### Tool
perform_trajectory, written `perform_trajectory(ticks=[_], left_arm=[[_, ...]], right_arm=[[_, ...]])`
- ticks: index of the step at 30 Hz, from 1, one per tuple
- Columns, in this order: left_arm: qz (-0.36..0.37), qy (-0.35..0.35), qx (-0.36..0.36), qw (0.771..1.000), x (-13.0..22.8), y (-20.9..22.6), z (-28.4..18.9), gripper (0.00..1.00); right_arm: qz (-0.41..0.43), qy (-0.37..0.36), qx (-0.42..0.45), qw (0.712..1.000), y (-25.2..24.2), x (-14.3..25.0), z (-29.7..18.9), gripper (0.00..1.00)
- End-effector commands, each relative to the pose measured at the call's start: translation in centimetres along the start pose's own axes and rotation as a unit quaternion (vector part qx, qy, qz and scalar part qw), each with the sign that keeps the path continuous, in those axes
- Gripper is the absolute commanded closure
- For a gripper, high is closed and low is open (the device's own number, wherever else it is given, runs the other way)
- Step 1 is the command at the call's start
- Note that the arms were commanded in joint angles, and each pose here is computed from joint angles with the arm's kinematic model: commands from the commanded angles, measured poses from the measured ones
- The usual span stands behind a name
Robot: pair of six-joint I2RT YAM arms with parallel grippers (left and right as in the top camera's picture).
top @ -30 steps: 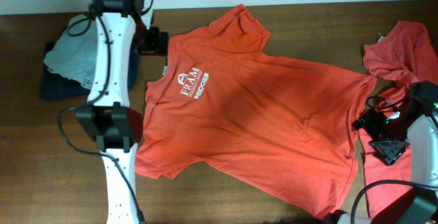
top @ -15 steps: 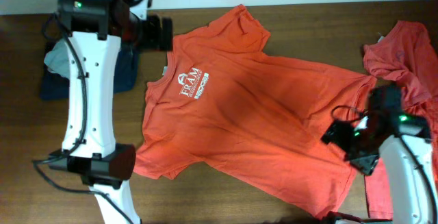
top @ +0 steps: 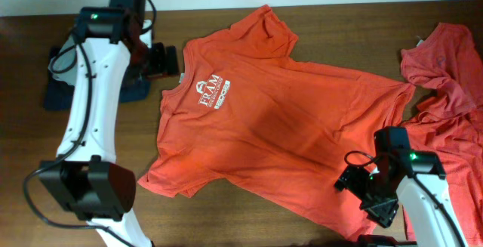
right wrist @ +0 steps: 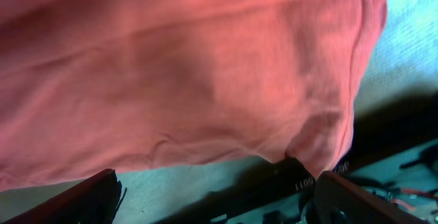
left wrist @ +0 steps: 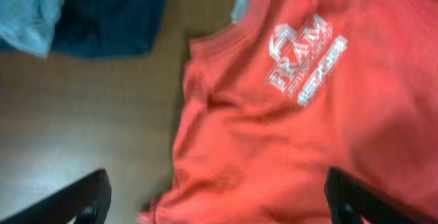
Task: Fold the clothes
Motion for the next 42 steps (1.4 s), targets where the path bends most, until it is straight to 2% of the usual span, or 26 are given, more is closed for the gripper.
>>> perform_trajectory(ticks=[1, 5, 10, 18, 28, 31, 42], left_arm=[[-0.039, -0.02, -0.001, 0.999, -0.5, 0.7, 1.7, 0.01], [-0.046, -0.046, 0.008, 0.998, -1.4, 0.8, 5.4, 0.01], [-0.051, -0.065, 0.002, 0.997, -1.8, 1.4, 7.8, 0.01], [-0.087, -0.105, -0.026, 0.99, -3.9, 5.0, 7.8, 0.01], [-0.135, -0.127, -0.037, 0.982, -5.4, 9.4, 7.4, 0.01], [-0.141, -0.134, -0.038, 0.98, -5.7, 10.0, 7.3, 0.01], [-0.142, -0.137, -0.037, 0.98, -5.9, 10.1, 7.3, 0.01]], right_arm=[[0.031, 0.003, 0.006, 0.999, -0.6, 1.1, 0.6, 0.04], [0.037, 0.01, 0.011, 0.999, -1.1, 1.8, 1.3, 0.0], [0.06, 0.004, 0.019, 0.998, -1.4, 1.6, 1.3, 0.01], [0.1, -0.003, 0.03, 0.994, -1.8, 1.5, 2.0, 0.01], [0.101, 0.083, 0.031, 0.991, -2.4, 3.8, 5.6, 0.01], [0.086, 0.099, 0.007, 0.991, -2.2, 4.4, 7.0, 0.0], [0.077, 0.098, 0.003, 0.992, -2.1, 4.4, 7.0, 0.01]])
Point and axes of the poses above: each gripper's point midway between its finger pads, its own z axis out along the fingers, its own y axis along the line the jaws close on, x = y × z, the point moved 4 cm from there along -z, back along the fingers, and after that the axes turned 6 degrees about -z, right-handed, at the moved point
